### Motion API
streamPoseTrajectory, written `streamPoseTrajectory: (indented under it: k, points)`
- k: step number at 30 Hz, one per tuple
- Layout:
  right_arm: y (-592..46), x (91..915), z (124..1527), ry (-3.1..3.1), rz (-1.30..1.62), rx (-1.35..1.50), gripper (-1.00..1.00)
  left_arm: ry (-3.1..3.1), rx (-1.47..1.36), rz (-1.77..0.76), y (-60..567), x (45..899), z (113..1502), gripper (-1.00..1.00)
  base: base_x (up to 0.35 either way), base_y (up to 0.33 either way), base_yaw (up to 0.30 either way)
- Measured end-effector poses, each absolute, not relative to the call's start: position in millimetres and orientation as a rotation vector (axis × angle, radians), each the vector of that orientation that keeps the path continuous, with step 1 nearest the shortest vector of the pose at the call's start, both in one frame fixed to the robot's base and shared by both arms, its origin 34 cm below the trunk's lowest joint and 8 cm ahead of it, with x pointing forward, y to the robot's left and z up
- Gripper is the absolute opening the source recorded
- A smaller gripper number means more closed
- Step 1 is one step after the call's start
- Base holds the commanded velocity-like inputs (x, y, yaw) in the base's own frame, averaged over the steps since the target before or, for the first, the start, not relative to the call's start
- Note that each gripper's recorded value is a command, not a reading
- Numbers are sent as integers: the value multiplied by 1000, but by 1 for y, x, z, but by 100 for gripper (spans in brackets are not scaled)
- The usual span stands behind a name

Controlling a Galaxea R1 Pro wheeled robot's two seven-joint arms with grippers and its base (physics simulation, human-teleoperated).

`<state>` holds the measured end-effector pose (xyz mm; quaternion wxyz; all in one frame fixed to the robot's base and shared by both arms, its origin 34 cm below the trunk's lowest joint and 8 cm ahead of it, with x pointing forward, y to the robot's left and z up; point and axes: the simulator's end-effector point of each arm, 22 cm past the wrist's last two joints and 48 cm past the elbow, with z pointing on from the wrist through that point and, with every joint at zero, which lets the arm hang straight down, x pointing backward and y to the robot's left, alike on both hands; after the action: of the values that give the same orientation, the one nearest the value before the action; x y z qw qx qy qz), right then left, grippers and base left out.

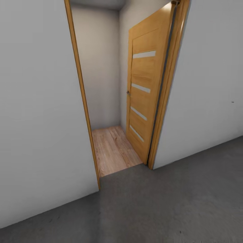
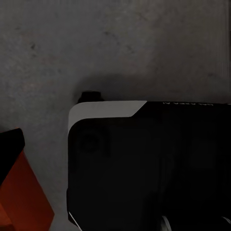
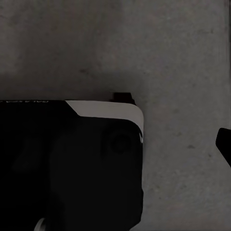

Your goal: Move the two storage containers from the living room to the garage. In the garage, place one container on the floor and stack the other container on top of it (either order is fine).

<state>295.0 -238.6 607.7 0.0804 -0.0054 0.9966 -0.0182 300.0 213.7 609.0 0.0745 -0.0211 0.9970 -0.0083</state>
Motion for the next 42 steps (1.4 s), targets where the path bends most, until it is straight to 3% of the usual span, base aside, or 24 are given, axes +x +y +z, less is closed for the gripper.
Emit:
streamPoseTrajectory:
  k: [11,29,42]
  points:
    - [-240,298,609,2972,-57,-15,100,2984,-63,-27,213,303,611,100,54,0,-179]
    - [-239,298,609,2972,-55,-22,100,2986,-59,-26,214,303,611,100,323,-12,-6]
    - [-239,298,609,2972,-55,-25,100,2986,-60,-28,213,303,611,100,306,-174,0]
